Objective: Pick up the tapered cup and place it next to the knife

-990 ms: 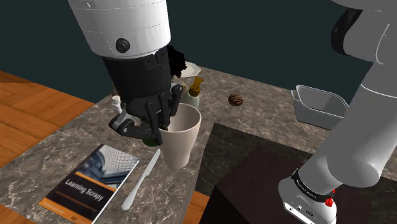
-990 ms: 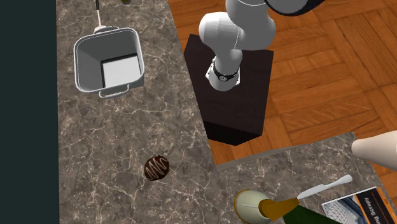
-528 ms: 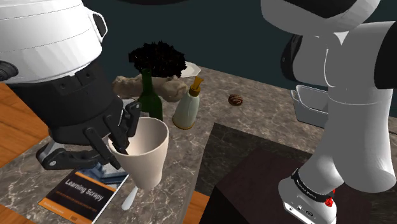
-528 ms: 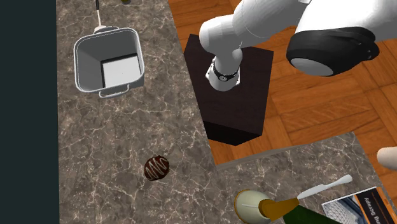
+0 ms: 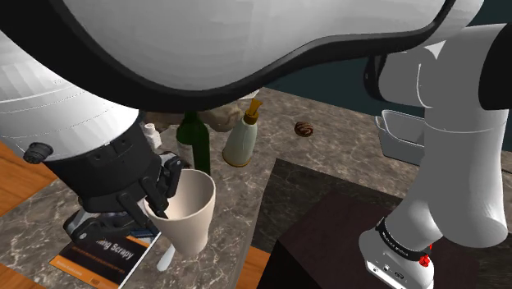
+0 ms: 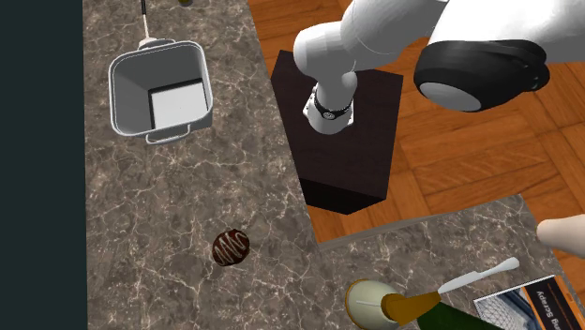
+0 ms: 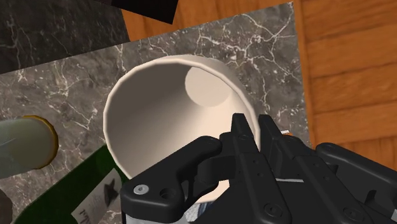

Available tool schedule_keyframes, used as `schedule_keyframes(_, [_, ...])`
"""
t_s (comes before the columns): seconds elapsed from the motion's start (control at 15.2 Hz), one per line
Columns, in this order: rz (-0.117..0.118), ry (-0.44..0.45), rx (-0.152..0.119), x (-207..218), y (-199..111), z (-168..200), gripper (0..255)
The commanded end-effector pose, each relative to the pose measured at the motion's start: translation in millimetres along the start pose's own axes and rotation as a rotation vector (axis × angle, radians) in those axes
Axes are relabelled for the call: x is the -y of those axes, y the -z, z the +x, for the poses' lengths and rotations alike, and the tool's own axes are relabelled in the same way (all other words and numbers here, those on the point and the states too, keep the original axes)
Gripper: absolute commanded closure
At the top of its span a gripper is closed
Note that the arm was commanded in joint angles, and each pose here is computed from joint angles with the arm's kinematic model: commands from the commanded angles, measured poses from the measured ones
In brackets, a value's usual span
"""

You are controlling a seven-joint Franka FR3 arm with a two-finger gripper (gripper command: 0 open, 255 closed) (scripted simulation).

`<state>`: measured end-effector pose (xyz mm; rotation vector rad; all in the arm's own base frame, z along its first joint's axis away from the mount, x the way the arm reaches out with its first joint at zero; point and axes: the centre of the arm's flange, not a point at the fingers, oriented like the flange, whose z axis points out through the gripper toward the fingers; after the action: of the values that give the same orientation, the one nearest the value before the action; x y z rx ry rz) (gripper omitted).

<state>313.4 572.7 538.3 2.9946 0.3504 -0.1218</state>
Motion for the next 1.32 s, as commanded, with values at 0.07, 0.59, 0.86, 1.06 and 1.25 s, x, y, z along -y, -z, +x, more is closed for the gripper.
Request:
schedule_keyframes(0.07, [0.001, 0.000, 0.000, 0.8, -15.6, 1.3, 255])
schedule_keyframes(0.59, [0.001, 0.000, 0.000, 5.6, -57.4, 5.3, 255])
schedule_keyframes(0.86, [0.001, 0.000, 0.000, 8.0, -78.3, 7.2, 255])
schedule_keyframes(1.06, [0.001, 0.000, 0.000, 9.8, -93.9, 8.7, 255])
schedule_keyframes(1.25, [0.001, 0.000, 0.000, 11.6, -109.6, 10.2, 255])
